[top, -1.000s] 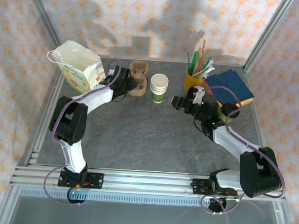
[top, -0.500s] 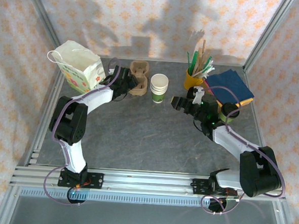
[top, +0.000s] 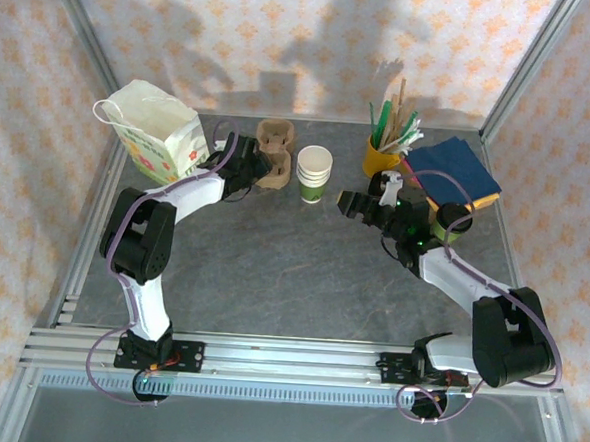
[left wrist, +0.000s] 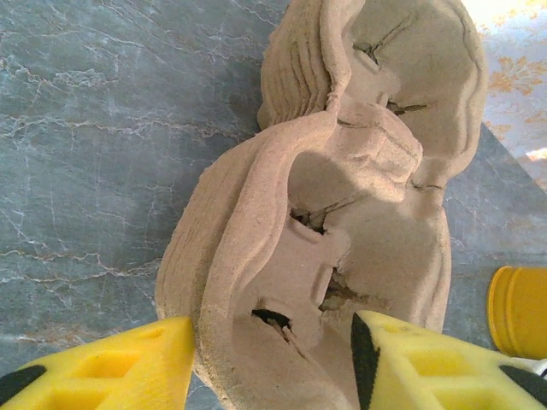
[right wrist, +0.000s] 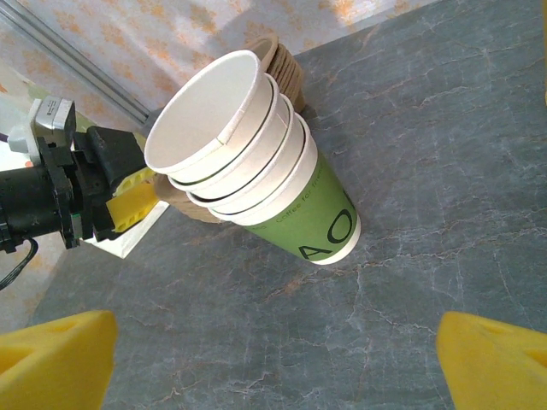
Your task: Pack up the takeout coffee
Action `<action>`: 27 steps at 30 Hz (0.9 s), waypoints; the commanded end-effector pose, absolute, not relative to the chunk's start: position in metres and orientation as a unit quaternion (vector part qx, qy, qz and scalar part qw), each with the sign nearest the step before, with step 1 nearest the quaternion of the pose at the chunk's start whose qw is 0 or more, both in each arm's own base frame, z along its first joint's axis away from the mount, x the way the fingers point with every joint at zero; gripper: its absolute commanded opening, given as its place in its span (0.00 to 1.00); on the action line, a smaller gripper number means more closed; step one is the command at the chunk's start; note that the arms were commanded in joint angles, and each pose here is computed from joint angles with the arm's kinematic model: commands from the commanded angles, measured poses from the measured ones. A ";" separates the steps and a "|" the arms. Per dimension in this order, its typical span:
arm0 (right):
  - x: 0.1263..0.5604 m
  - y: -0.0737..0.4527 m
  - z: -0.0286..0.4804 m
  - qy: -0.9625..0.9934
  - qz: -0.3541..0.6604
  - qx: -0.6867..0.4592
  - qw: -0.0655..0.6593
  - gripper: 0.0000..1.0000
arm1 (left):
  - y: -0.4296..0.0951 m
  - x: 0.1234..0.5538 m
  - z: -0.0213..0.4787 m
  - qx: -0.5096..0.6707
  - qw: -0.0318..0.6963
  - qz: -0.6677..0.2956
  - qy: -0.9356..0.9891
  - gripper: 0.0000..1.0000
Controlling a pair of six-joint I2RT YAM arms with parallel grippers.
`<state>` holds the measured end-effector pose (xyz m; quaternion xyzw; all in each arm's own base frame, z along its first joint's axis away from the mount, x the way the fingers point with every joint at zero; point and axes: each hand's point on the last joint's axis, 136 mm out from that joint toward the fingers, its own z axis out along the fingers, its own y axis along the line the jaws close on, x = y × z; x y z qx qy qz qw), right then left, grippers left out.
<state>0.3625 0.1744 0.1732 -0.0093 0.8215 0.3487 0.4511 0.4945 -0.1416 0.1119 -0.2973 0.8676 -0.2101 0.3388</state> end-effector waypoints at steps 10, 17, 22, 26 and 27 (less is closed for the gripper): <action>0.368 0.176 0.177 0.820 0.347 -0.009 0.454 0.95 | -0.140 0.496 0.130 -0.294 0.359 -0.224 0.857 0.49; 0.368 0.176 0.175 0.822 0.346 -0.009 0.453 0.95 | -0.143 0.496 0.140 -0.291 0.365 -0.240 0.851 0.49; 0.368 0.176 0.174 0.823 0.345 -0.007 0.452 0.95 | -0.148 0.497 0.147 -0.288 0.369 -0.258 0.845 0.49; 0.368 0.179 0.175 0.822 0.351 -0.009 0.448 0.95 | -0.154 0.498 0.156 -0.290 0.370 -0.287 0.835 0.49; 0.367 0.178 0.175 0.822 0.350 -0.009 0.449 0.95 | -0.154 0.498 0.157 -0.290 0.371 -0.288 0.834 0.48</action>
